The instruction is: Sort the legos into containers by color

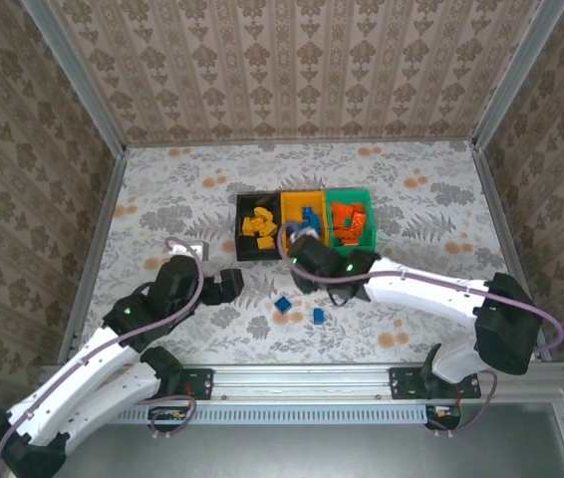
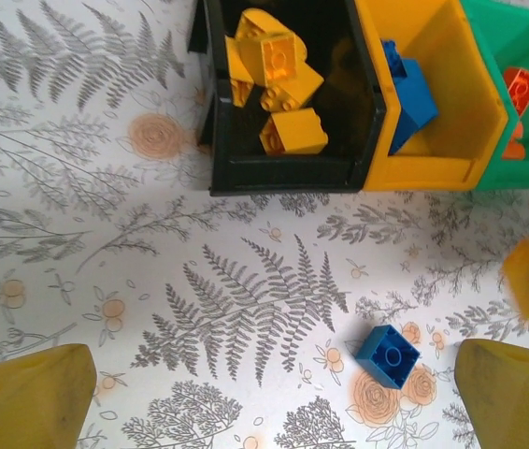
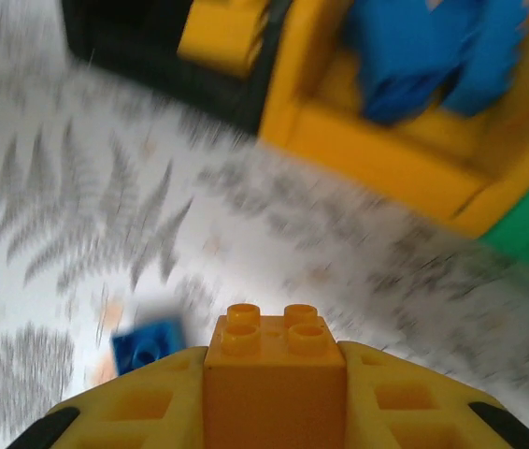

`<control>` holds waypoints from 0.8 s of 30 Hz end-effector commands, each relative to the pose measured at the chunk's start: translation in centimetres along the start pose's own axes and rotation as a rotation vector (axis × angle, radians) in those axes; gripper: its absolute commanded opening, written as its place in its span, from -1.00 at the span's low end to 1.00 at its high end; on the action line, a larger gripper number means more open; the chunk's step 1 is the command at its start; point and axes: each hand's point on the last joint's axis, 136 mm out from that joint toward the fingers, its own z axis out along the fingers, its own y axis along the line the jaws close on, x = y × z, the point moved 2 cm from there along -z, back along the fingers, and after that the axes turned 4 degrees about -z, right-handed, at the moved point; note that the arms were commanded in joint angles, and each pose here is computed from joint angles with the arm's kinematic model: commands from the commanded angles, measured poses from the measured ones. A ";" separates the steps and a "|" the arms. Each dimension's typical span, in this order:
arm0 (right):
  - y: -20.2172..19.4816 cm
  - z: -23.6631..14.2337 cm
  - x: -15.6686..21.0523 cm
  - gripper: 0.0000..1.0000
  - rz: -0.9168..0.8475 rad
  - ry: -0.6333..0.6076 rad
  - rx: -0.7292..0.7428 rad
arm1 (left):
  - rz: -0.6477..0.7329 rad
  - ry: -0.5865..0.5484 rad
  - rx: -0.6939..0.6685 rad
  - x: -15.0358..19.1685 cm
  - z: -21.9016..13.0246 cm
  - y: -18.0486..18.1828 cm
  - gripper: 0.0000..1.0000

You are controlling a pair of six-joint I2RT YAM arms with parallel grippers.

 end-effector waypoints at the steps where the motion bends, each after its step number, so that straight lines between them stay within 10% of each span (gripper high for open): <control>1: -3.4 0.2 -2.9 -0.39 0.110 -0.036 0.074 | 0.040 0.048 0.059 0.7 1.5 -1.3 1.00; 12: -6.9 7.0 -9.3 -0.39 0.182 -0.027 0.162 | 0.158 0.167 0.042 3.2 4.5 -3.4 1.00; 24: -2.1 6.9 -13.3 -0.40 0.134 -0.078 -0.005 | 0.169 0.194 0.028 4.3 5.7 -3.5 1.00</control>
